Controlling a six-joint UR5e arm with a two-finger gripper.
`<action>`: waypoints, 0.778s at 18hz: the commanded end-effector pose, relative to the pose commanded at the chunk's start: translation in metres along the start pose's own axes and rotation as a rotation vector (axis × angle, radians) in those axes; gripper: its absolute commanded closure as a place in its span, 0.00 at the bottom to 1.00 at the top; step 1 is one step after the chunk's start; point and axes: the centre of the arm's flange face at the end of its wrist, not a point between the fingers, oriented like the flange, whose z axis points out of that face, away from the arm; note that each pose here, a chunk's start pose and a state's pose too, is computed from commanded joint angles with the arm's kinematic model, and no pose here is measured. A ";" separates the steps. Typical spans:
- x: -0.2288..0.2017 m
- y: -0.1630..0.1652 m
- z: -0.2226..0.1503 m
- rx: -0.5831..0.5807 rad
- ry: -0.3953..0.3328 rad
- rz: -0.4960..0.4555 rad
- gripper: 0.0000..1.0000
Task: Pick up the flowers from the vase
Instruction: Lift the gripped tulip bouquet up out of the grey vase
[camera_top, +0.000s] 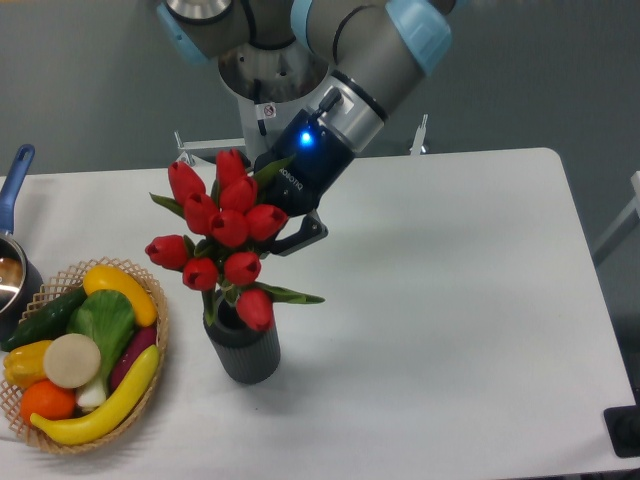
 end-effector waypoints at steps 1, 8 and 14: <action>0.000 -0.003 -0.001 0.001 -0.003 -0.001 0.59; 0.000 -0.036 -0.020 0.023 -0.036 -0.010 0.59; -0.024 -0.034 -0.064 0.036 -0.123 -0.063 0.59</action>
